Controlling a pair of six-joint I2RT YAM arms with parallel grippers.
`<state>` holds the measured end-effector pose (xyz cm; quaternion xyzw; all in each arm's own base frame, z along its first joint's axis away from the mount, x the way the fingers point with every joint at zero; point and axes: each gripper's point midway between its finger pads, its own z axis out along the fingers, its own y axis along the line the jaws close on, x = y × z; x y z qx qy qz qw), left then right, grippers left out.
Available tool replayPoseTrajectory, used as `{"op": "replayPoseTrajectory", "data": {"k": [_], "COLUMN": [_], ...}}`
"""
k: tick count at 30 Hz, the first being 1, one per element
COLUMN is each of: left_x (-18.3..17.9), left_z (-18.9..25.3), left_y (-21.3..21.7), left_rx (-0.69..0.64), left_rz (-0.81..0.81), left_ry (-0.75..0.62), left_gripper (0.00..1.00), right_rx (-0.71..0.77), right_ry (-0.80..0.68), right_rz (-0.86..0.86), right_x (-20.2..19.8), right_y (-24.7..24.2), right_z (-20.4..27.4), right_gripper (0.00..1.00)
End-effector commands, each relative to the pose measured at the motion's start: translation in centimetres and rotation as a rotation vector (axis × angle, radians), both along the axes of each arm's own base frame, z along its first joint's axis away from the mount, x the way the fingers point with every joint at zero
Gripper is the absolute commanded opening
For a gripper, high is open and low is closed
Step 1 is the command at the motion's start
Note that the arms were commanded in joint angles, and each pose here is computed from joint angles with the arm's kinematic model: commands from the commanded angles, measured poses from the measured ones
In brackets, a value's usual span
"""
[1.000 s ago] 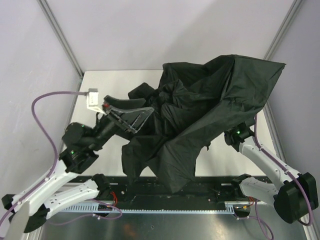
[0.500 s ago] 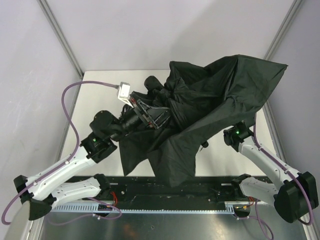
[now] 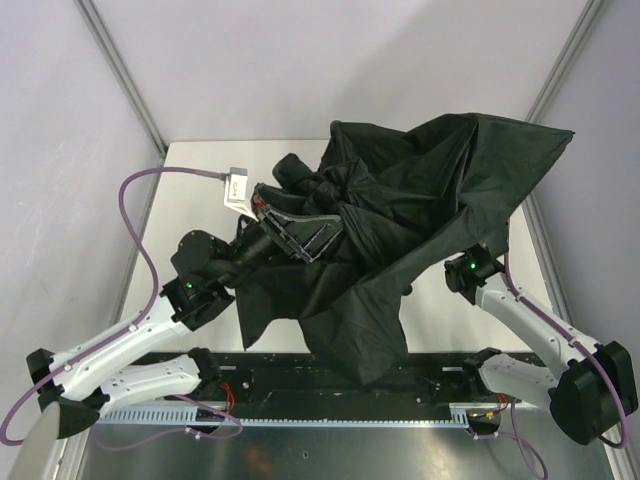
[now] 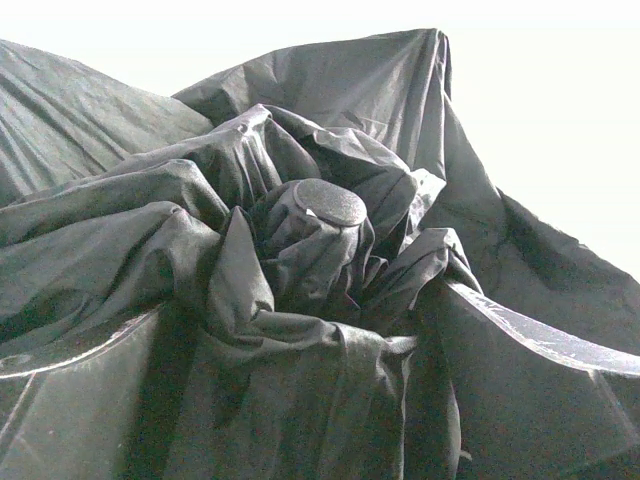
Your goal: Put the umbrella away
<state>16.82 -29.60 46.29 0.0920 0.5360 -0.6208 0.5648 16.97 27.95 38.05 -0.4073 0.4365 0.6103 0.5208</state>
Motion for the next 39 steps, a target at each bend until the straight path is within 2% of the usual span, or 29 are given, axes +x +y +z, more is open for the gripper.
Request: {"op": "replayPoseTrajectory", "data": {"k": [1, 5, 11, 16, 21, 29, 34, 39], "left_x": [-0.5, -1.9, -3.3, -3.2, -1.9, -4.0, -4.5, -4.0], "left_z": [4.4, 4.9, 5.0, 5.0, 5.0, 7.2, 7.6, 7.6], "left_y": [1.0, 1.5, 4.3, 2.3, 0.7, 0.8, 0.3, -0.7], "left_rx": [-0.126, -0.134, -0.192, -0.174, -0.169, -0.229, -0.235, -0.238], "left_rz": [0.009, -0.035, -0.008, -0.077, -0.076, -0.122, -0.159, -0.174], "left_ry": [-0.042, -0.092, -0.128, -0.107, -0.067, -0.198, -0.228, -0.195], "left_gripper": [0.99, 0.99, 1.00, 0.99, 0.99, 0.99, 0.99, 0.99], "right_rx": [0.030, 0.019, 0.020, 0.032, 0.026, -0.038, -0.061, -0.106], "right_ry": [-0.082, -0.081, -0.085, -0.092, -0.105, -0.091, -0.091, -0.102], "right_rz": [-0.011, -0.026, -0.024, -0.013, -0.012, -0.035, -0.042, -0.063], "right_x": [-0.5, -0.3, -0.3, -0.6, -1.0, -0.5, -0.6, -0.4], "right_y": [0.0, -0.1, 0.0, 0.1, 0.2, 1.1, 1.5, 2.3], "right_z": [1.5, 1.3, 1.2, 1.5, 1.8, 0.2, 0.0, -0.5], "right_gripper": [0.00, 0.00, 0.00, 0.00, 0.00, 0.00, 0.00, 0.00]}}
